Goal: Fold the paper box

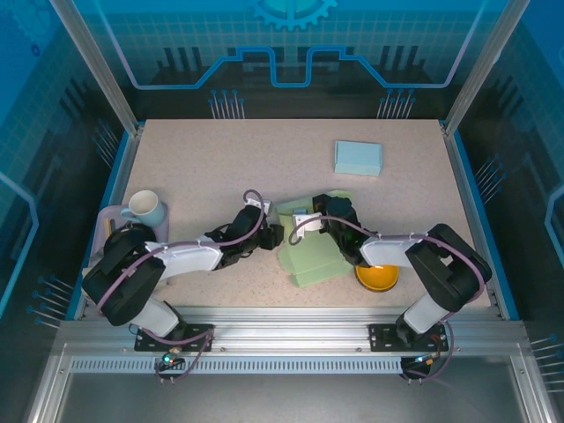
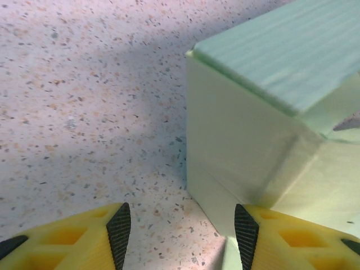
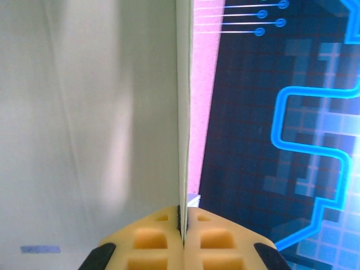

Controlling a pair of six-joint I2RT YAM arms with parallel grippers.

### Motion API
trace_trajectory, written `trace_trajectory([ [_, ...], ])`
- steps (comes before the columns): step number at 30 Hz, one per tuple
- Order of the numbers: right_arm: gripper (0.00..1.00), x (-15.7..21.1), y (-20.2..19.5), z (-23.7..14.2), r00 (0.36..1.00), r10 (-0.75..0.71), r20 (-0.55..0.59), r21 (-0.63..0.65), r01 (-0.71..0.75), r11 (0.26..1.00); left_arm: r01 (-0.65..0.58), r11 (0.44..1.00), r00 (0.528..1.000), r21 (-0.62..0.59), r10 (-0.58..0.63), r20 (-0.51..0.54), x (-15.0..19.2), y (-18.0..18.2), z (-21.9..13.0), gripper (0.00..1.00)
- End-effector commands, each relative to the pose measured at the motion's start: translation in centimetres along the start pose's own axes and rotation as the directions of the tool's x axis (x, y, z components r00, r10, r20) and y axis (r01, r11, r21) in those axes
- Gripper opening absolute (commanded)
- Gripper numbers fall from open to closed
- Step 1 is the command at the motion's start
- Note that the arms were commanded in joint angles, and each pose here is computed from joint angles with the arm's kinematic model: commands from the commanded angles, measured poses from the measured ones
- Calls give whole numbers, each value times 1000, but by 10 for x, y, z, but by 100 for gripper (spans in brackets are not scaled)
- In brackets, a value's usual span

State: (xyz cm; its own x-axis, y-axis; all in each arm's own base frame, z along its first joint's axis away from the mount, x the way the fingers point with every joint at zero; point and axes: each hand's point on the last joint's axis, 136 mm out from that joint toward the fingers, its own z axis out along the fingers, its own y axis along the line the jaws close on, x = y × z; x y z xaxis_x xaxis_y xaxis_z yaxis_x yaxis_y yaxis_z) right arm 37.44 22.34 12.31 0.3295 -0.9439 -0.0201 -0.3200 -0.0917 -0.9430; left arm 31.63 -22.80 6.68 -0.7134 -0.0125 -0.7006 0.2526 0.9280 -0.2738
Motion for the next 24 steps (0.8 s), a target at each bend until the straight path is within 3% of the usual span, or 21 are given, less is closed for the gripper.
trace_trajectory([
  [1, 0, -16, -57, -15, 994, 98, 58, 193, -107, 975, -29, 999, 998, -43, 31, 51, -11, 4, -10, 55],
  [7, 0, -22, -63, -7, 991, 110, 74, 202, -123, 972, -91, 990, 991, -111, 102, 90, -27, 13, -15, 56],
  [14, 0, -24, -19, 22, 997, 53, 47, 109, -58, 992, -139, 974, 980, -178, 161, 115, -45, 24, -37, 56],
  [24, 0, -21, -2, 26, 998, 58, 28, 113, -61, 992, 8, 982, 987, -191, 22, 158, -27, 60, -65, 56],
])
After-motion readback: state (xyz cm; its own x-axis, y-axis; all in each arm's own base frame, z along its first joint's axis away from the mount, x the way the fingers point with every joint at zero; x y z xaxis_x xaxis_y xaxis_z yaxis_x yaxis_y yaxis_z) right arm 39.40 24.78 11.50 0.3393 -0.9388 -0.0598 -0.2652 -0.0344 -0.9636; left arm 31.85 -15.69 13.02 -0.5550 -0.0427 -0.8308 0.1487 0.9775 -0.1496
